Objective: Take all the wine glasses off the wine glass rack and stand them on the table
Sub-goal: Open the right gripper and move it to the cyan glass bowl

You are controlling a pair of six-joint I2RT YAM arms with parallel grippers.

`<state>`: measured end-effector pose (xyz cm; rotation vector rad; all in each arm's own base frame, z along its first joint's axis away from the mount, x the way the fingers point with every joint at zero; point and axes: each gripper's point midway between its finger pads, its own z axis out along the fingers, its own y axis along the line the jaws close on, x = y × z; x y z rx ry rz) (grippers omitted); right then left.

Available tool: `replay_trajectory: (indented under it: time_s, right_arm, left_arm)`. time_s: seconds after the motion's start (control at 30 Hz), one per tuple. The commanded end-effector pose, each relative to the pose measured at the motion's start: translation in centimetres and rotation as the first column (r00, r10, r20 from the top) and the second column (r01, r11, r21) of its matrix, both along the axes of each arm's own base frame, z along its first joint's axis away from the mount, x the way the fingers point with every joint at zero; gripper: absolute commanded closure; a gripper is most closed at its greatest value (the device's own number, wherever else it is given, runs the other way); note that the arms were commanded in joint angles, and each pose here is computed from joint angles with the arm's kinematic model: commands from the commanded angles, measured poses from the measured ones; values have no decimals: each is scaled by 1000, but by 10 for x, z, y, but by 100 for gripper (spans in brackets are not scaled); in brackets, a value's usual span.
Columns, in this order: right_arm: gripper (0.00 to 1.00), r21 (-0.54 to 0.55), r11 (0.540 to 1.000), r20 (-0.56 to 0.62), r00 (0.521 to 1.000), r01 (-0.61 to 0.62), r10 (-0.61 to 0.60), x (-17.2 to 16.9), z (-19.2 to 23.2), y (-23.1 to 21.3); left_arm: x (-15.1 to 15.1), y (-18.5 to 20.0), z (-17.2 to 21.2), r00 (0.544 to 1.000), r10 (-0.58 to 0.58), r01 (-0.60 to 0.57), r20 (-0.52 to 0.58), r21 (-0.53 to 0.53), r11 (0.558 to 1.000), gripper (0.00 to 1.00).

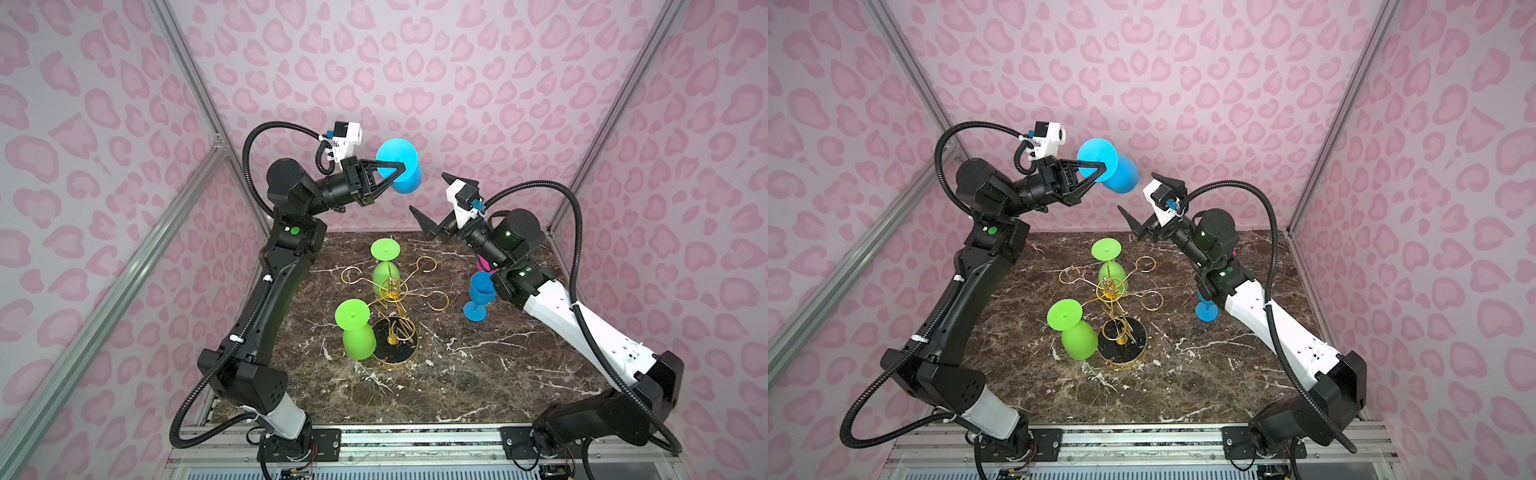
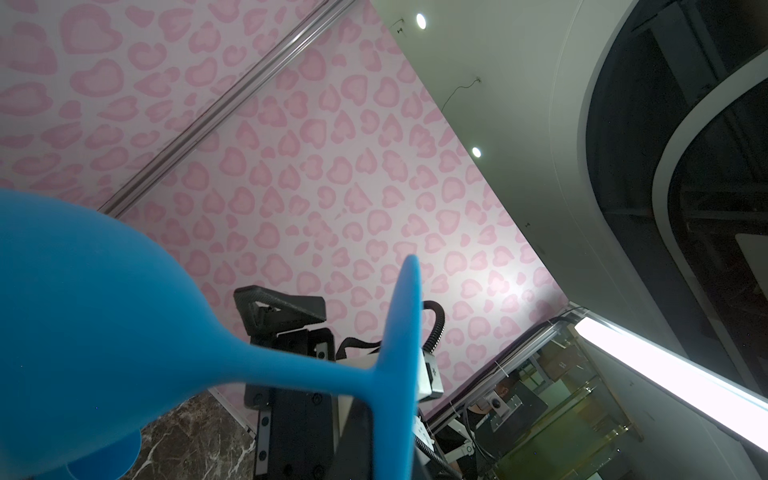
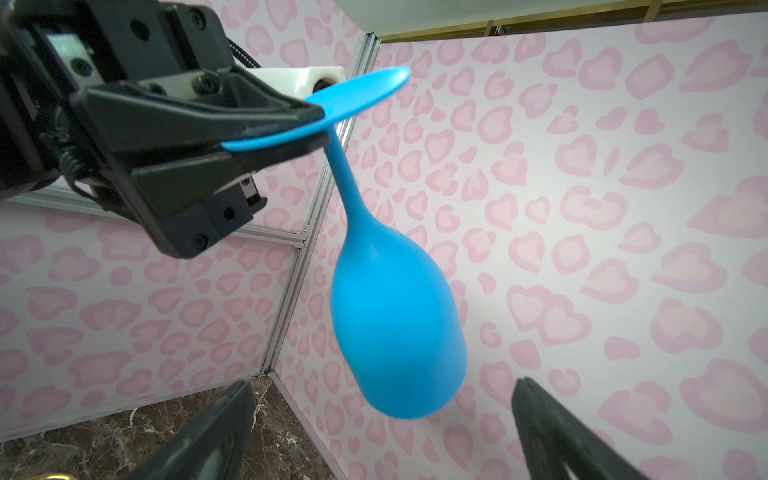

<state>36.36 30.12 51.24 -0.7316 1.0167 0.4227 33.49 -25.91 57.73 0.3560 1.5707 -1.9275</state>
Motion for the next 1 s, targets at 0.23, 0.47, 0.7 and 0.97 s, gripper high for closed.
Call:
replay_trajectory:
  time_s: [0.23, 0.47, 0.7, 0.97]
  right_arm:
    - [2, 9, 998, 14, 998, -62, 62, 21, 10, 26]
    - [2, 11, 998, -14, 998, -68, 68, 37, 7, 31]
    - [4, 11, 996, -36, 995, -92, 92, 47, 4, 40]
    - [5, 21, 993, -48, 992, -118, 119, 50, 4, 49]
  left_arm:
    - [-15, 4, 16, 1000, -22, 22, 0, -56, 998, 97]
    - [-23, 6, 21, 999, -36, 35, -6, -64, 997, 96]
    - [-27, 6, 20, 998, -57, 55, -32, -74, 996, 97]
    - [-27, 6, 15, 994, -80, 73, -69, -93, 993, 97]
